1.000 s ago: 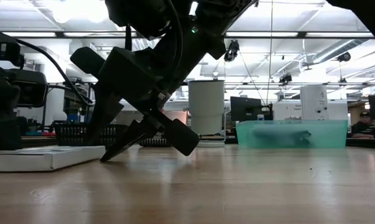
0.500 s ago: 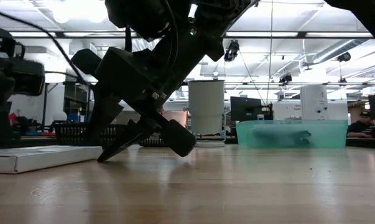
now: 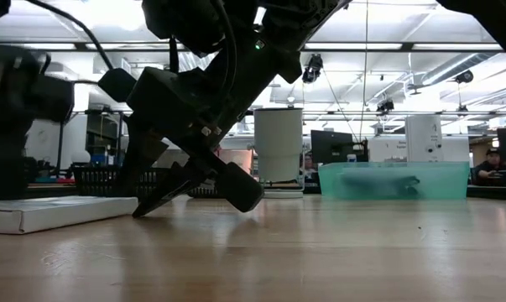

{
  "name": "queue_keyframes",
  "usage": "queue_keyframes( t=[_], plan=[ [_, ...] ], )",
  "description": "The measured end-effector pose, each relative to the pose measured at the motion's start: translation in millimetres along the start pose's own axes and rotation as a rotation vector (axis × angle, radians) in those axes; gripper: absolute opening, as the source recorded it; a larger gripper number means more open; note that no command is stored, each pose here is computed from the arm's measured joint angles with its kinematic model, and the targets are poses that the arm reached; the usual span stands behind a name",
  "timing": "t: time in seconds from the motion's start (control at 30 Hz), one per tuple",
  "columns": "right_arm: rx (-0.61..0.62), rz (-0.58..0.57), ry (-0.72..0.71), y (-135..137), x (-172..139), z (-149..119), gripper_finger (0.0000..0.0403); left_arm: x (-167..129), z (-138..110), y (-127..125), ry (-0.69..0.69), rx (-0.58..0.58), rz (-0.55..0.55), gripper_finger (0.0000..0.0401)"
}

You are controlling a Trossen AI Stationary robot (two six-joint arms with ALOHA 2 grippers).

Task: Pick and place items into bin
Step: Put the white box into the top black bin

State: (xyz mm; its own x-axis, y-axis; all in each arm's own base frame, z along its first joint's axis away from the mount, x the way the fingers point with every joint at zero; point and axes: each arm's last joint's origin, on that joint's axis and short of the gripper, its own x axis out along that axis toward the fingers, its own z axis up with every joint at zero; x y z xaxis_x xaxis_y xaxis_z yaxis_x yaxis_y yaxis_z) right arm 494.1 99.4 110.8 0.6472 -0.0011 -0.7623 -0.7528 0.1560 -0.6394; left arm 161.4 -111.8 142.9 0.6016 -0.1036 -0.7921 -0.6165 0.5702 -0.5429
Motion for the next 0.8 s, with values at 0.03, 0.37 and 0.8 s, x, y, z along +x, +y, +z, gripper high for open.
queue_keyframes(
  t=[0.03, 0.37, 0.8],
  plan=[
    [0.0, 0.0, 0.0, -0.1, 0.0, 0.0, 0.0127, 3.0, -1.5, 1.5, 0.022, 0.004, 0.033, 0.0],
    [0.002, 0.0, 0.0, -0.1, -0.1, 0.2, 0.0127, 17.1, -7.5, 13.4, 0.065, -0.053, 0.184, 0.0],
    [-0.015, -0.056, -0.027, -2.6, 0.1, 7.4, 0.0127, 21.2, -7.3, 24.2, 0.088, -0.089, 0.244, 0.0]
  ],
)
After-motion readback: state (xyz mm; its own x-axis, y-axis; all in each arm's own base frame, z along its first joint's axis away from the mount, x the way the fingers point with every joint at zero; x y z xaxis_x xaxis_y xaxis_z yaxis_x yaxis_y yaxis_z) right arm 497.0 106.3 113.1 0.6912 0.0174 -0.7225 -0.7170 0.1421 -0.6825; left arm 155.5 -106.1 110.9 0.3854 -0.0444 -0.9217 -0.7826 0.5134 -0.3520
